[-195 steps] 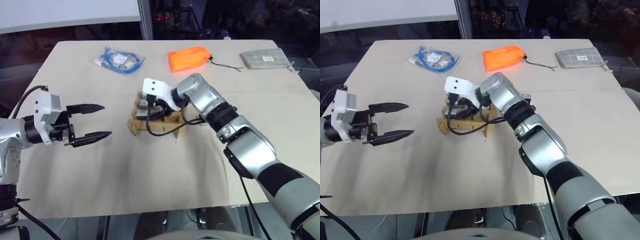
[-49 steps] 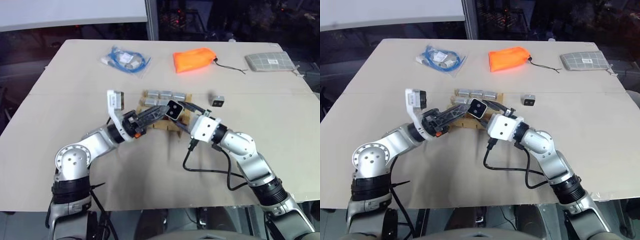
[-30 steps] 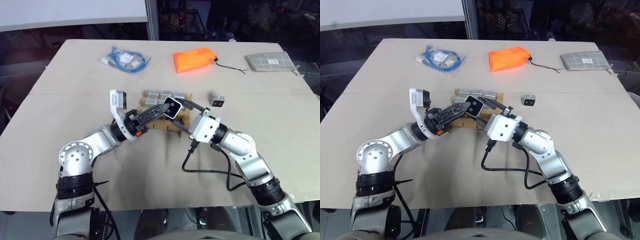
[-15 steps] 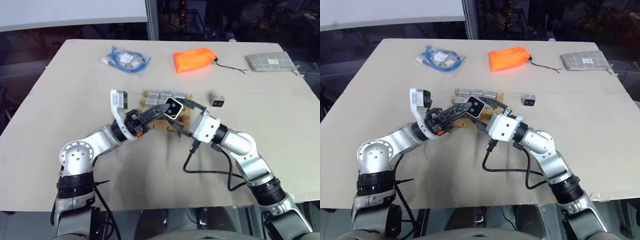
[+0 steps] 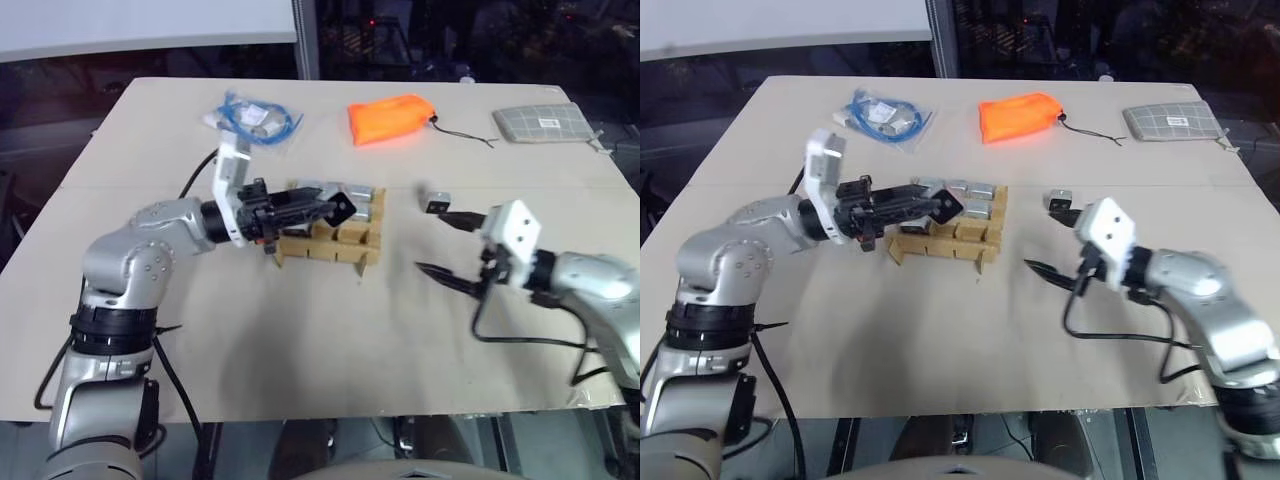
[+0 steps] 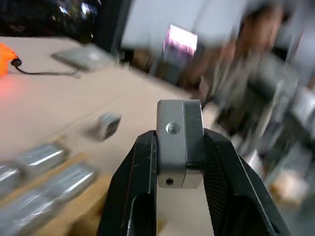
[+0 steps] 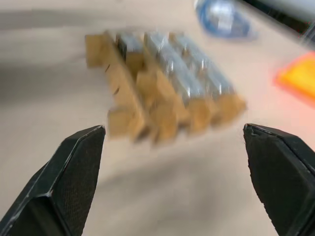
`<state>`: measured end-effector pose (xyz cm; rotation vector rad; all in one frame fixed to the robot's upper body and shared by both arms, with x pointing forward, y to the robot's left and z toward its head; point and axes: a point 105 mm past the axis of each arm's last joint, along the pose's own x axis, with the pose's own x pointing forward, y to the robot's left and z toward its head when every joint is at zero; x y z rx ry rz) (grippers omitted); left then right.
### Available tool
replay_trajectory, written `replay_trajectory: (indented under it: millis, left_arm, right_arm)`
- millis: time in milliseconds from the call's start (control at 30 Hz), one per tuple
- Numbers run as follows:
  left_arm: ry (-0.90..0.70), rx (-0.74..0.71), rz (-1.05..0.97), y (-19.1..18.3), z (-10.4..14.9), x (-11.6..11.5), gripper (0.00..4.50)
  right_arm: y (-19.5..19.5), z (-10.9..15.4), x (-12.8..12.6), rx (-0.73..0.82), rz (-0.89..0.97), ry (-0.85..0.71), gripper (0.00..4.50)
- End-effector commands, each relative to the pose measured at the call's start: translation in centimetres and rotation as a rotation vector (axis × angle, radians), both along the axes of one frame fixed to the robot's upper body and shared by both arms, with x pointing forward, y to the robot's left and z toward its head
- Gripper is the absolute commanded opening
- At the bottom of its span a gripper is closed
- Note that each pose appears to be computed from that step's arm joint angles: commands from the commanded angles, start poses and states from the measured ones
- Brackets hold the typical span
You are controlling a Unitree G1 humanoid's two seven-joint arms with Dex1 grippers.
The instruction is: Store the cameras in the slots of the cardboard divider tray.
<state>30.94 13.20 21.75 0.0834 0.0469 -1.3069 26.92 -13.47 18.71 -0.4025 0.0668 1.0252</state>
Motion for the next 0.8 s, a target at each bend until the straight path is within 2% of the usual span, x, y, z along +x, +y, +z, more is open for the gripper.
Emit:
replay_trajectory:
  millis: [33,100,233,400,600,800]
  left_arm:
    - [-0.17,0.2,-0.054,1.0,-0.2,0.8,0.71]
    - [-0.227,0.3,-0.063,1.7,-1.1,1.6,0.71]
    - [-0.263,0.344,-0.043,2.3,-1.9,3.5,0.71]
    - [-0.292,0.31,-0.08,1.1,-2.4,4.7,0.71]
    - [-0.327,0.395,-0.14,0.6,-3.5,5.5,0.71]
    - [-0.327,0.445,-0.177,0.3,-3.4,6.2,0.71]
  right_arm:
    - [-0.1,1.6,-2.5,-0.013,0.069,0.098,4.47]
    - [0.5,2.5,-3.3,0.01,0.1,0.128,4.47]
    - [2.2,3.7,-4.9,0.029,0.188,0.169,4.47]
    - [2.8,3.7,-4.9,0.031,0.181,0.174,4.47]
    - [2.9,3.9,-4.9,0.027,0.175,0.168,4.47]
    - [3.0,4.0,-4.9,0.033,0.175,0.158,4.47]
